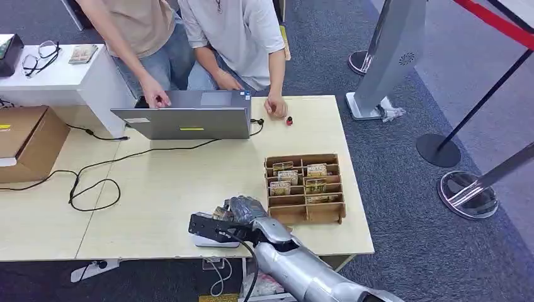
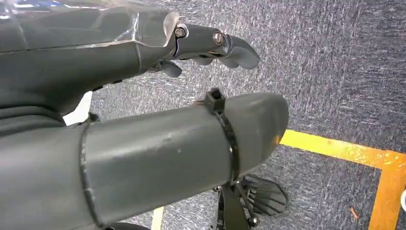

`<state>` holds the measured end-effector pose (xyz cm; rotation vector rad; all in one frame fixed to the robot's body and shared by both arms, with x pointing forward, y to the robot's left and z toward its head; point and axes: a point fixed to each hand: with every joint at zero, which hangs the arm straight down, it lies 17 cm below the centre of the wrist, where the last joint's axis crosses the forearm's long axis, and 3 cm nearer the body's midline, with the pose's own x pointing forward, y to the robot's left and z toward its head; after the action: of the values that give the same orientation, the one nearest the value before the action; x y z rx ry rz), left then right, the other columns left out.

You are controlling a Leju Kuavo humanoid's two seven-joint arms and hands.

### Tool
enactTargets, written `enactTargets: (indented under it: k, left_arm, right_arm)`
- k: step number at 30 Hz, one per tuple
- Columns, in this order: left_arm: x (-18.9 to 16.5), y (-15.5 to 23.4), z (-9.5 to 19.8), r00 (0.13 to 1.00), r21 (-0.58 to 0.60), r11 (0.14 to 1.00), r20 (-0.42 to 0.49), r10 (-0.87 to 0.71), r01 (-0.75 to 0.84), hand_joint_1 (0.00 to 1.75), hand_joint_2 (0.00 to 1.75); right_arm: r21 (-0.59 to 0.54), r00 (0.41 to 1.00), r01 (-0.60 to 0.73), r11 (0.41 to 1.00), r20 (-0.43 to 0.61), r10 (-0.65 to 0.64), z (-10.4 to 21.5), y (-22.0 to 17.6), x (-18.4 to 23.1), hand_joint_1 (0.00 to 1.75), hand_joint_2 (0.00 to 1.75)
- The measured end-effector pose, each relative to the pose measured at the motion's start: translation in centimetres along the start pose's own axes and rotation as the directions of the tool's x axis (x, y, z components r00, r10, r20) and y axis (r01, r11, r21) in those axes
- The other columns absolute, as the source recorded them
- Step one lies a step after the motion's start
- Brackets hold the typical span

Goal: Pass the card to the sensor for recognition and then transmit it.

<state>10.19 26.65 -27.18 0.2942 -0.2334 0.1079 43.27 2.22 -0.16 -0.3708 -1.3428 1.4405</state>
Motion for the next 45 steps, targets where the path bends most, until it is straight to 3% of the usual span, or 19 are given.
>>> enactTargets:
  k: [14, 25, 29, 33, 38, 45]
  left_arm:
    - [0.0, -0.1, 0.0, 1.0, -0.008, 1.0, -0.002, -0.005, 0.005, 0.0, 0.0]
    - [0.0, 0.2, -0.1, 1.0, -0.005, 1.0, 0.007, 0.008, -0.008, 0.0, 0.0]
    - [-0.1, 0.4, -0.2, 1.0, 0.0, 1.0, 0.01, 0.006, -0.006, 0.0, 0.0]
    - [0.1, 0.7, -0.2, 1.0, 0.011, 1.0, 0.024, -0.002, 0.001, 0.0, 0.0]
    - [0.2, 1.0, -0.2, 0.999, 0.028, 0.999, 0.033, -0.019, 0.018, 0.0, 0.0]
    - [0.2, 1.0, -0.3, 1.0, 0.027, 0.999, 0.018, -0.025, 0.024, 0.0, 0.0]
  right_arm:
    - [-0.086, 0.995, 0.039, 0.996, 0.098, -0.031, -0.2, -3.3, 2.6, 1.75, 1.75]
    - [-0.243, 0.945, 0.226, 0.943, 0.291, -0.151, 1.8, -12.8, 4.8, 1.75, 1.75]
    - [-0.389, 0.932, 0.219, 0.895, 0.354, -0.075, 3.9, -18.3, 5.4, 1.75, 1.75]
    - [-0.576, 0.937, 0.147, 0.804, 0.341, 0.073, 6.3, -23.9, 5.1, 1.75, 1.75]
    - [-0.754, 0.938, -0.024, 0.657, 0.211, 0.277, 8.0, -29.4, 3.9, 1.75, 1.75]
    - [-0.806, 0.908, -0.236, 0.543, 0.015, 0.418, 6.1, -34.5, 1.5, 1.75, 1.75]
